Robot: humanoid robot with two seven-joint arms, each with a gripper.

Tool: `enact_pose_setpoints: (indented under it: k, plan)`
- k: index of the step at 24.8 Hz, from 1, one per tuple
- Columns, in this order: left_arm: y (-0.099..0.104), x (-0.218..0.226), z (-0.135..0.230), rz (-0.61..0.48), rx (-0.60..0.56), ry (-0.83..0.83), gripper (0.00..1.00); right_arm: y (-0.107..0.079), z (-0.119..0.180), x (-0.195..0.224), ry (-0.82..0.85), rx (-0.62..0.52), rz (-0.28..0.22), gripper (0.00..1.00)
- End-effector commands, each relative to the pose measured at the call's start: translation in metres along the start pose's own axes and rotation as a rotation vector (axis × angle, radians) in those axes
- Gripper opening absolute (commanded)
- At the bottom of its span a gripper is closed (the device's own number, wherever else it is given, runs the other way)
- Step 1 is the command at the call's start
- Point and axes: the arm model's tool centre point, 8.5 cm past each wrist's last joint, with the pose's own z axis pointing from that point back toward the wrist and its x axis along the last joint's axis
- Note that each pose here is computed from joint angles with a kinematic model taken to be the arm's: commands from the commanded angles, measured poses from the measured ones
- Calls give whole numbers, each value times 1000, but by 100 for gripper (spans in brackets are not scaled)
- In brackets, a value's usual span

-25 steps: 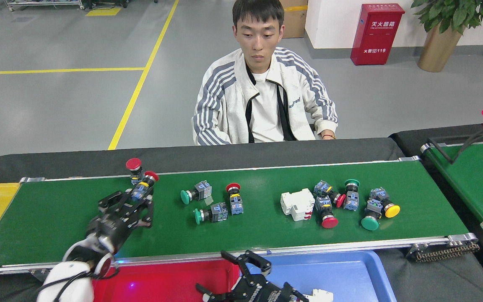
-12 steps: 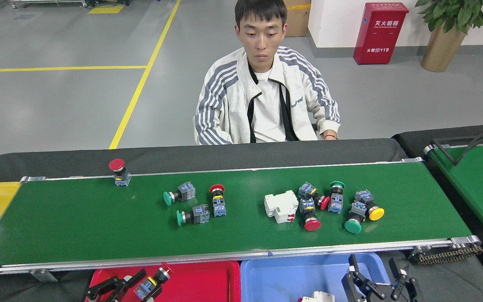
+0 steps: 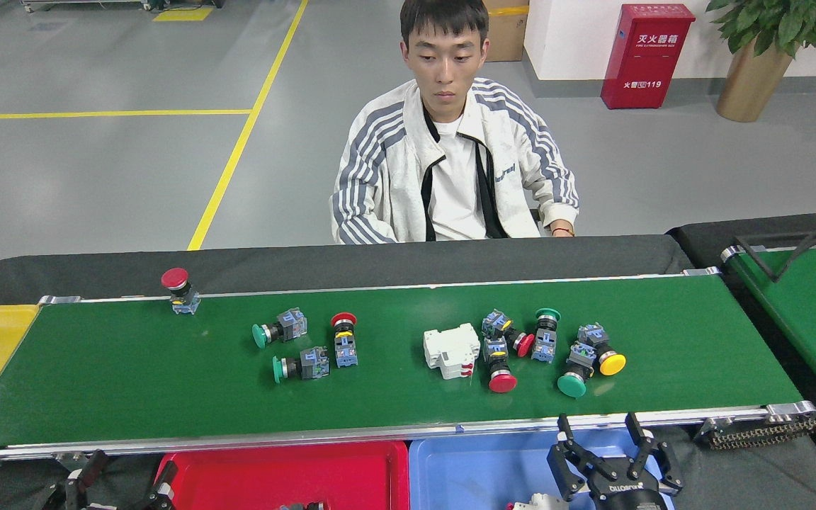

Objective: Pick switch part from conveyor to tray

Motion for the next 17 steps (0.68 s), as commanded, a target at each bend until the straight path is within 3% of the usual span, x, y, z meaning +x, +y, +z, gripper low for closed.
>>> enact_pose_setpoints:
  k: [1, 4, 7, 15, 17]
  plan:
    - [8, -4, -4, -18, 23, 0, 100, -8, -12, 7, 9, 0, 0, 99]
    - [14, -16, -14, -71, 17, -55, 100, -8, -32, 22, -4, 10, 13, 99]
    - [25, -18, -51, -129, 11, -231, 100, -4, -47, 30, -17, 53, 21, 99]
    - [36, -17, -124, -137, -23, -376, 100, 0, -76, 41, -40, 92, 25, 99]
    - [33, -13, -130, -129, -33, -385, 100, -2, -84, 42, -32, 98, 20, 92]
